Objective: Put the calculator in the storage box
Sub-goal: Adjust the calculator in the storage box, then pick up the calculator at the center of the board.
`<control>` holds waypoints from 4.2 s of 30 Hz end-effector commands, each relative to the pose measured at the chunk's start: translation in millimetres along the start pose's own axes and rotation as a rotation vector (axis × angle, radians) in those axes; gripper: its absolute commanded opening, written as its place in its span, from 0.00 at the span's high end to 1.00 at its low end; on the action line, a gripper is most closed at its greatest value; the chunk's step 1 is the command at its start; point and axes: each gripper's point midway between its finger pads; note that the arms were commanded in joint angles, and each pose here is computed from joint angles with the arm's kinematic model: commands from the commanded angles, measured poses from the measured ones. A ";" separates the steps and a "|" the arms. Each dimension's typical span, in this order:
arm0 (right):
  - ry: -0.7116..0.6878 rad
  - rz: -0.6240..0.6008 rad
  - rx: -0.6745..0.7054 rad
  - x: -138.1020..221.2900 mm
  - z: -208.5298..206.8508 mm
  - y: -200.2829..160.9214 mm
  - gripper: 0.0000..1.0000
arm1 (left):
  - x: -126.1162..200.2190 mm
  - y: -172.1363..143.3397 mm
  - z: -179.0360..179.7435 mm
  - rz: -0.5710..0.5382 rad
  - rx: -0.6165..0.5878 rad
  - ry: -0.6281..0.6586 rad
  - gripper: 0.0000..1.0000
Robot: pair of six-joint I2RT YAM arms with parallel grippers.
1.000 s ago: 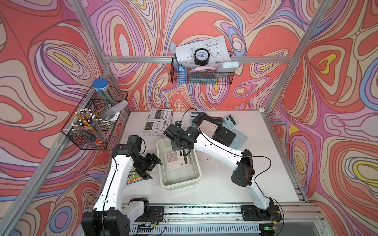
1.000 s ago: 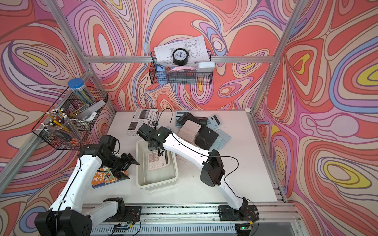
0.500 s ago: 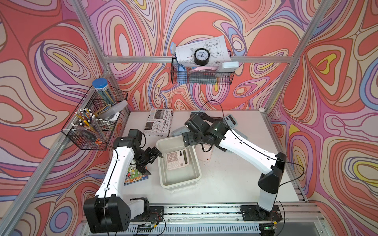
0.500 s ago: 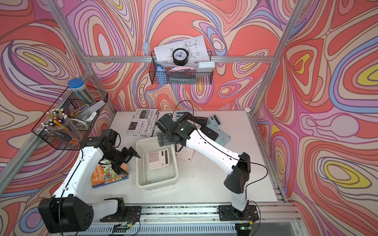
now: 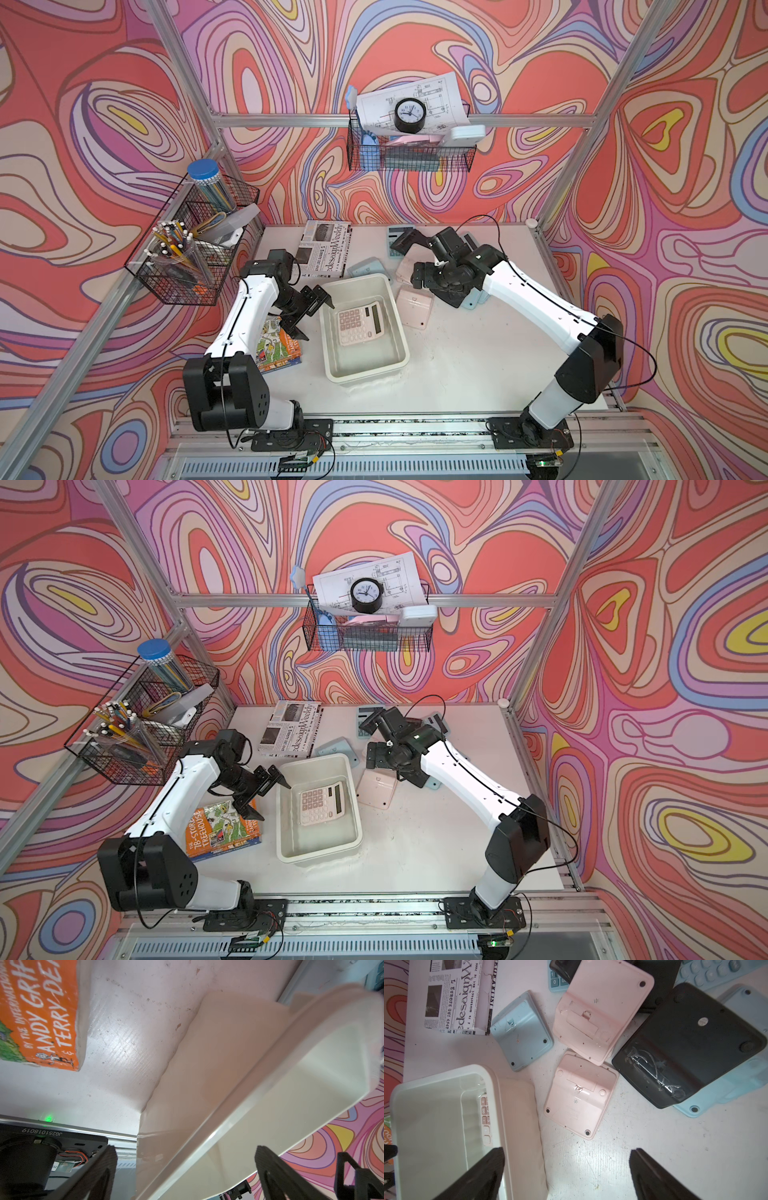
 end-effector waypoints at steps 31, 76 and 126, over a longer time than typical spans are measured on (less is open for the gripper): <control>0.328 0.218 -0.518 -165.9 -79.8 -52.0 0.20 | 10.4 4.1 -1.8 -0.003 -0.077 0.021 0.03; 0.516 0.193 -0.406 -116.0 -24.8 -16.6 0.78 | 86.2 7.7 -44.8 -0.251 -0.165 -0.097 0.02; 0.448 0.655 -0.526 51.0 11.8 22.9 0.82 | -1.4 -170.2 -242.5 -0.428 -1.778 0.385 0.17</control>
Point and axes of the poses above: each gripper's point midway between its finger pads, its own x axis back along the fingers, its own z axis along the line the jaws close on, y = z × x, and after that the axes turned 12 degrees about -x, right-handed
